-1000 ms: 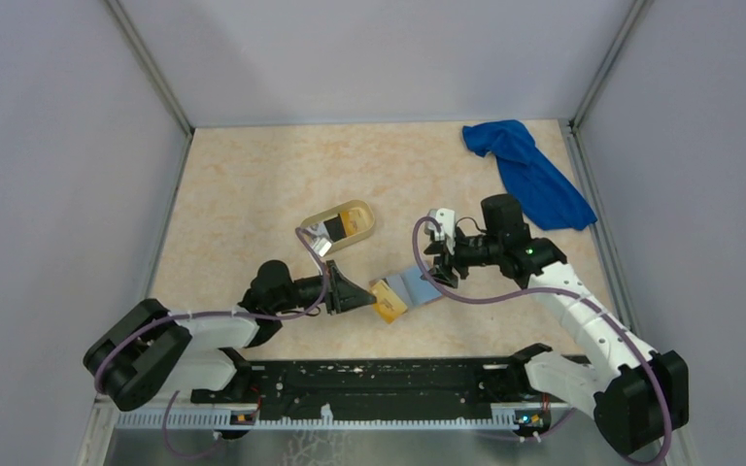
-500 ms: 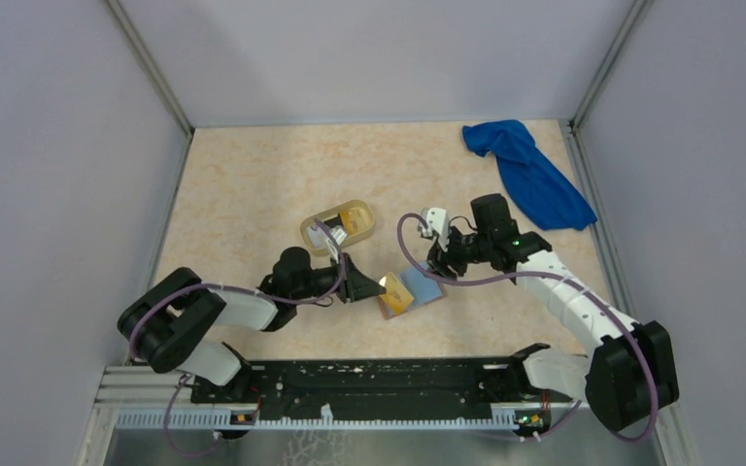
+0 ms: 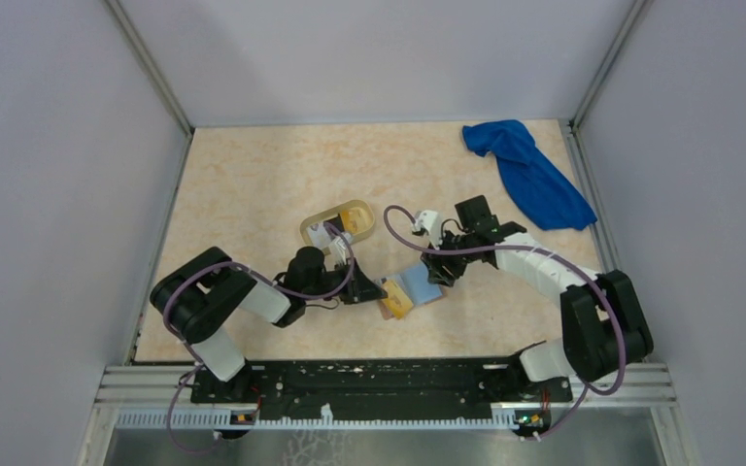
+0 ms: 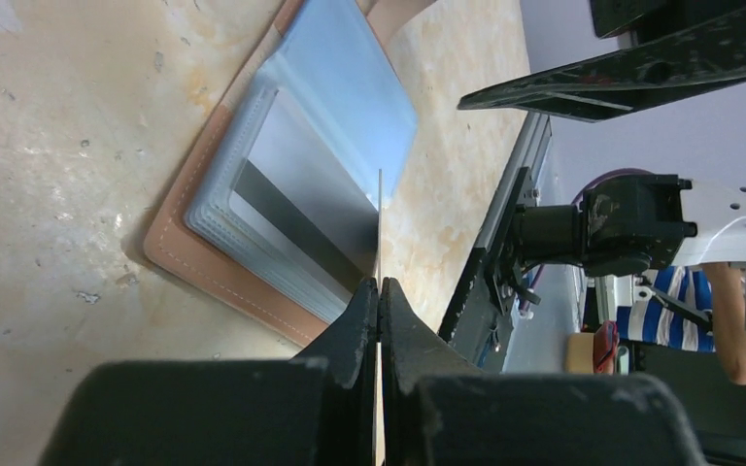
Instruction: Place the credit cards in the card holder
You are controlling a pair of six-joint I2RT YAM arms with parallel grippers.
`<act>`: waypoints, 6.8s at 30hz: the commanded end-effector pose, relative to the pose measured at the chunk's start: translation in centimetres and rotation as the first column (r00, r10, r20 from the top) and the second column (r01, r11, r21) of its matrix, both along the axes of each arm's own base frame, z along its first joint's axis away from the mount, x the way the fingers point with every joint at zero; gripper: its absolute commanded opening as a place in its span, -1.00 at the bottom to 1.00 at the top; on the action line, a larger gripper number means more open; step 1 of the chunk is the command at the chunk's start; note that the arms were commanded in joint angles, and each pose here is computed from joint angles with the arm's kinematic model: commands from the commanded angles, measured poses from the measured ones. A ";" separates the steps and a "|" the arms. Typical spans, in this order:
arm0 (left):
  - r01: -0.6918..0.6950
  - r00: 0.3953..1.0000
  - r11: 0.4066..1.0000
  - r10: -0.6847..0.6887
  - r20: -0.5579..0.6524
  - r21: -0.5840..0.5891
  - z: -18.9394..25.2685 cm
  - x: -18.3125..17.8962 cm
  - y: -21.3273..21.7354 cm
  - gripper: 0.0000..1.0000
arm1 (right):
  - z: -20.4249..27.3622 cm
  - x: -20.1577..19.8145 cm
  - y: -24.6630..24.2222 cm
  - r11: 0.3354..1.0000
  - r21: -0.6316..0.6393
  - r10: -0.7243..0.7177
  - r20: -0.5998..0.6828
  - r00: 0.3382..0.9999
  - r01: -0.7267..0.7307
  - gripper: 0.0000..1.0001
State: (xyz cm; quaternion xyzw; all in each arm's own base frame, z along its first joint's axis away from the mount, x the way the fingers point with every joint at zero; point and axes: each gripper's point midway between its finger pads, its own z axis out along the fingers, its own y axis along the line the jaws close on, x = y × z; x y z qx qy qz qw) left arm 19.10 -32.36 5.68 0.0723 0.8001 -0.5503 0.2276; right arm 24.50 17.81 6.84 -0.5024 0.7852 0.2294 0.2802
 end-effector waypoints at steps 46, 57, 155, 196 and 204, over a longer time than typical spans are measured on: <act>-0.037 0.975 0.982 0.076 -0.208 0.186 -4.3 2.7 -1.5 -1.00 | -3.8 1.0 0.1 0.992 -0.116 -0.063 -0.177 0.982 0.043 -0.12; -0.027 0.974 0.976 0.074 -0.215 0.215 -4.8 3.2 -1.8 -1.00 | -3.6 0.9 0.2 0.993 -0.112 -0.060 -0.175 0.983 0.041 -0.13; 0.088 0.898 0.901 0.113 -0.425 0.424 -7.3 2.0 0.4 -1.00 | -4.0 0.8 1.0 0.987 -0.158 -0.048 -0.128 0.991 0.027 -0.14; 0.109 0.898 0.930 0.059 -0.435 0.351 -7.2 2.8 -1.4 -0.90 | -3.8 0.6 1.3 0.988 -0.155 -0.035 -0.123 0.992 0.016 -0.14; 0.106 0.899 0.939 0.049 -0.435 0.326 -7.4 3.4 -2.2 -0.86 | -3.5 0.6 1.5 0.990 -0.142 -0.031 -0.117 0.993 0.014 -0.14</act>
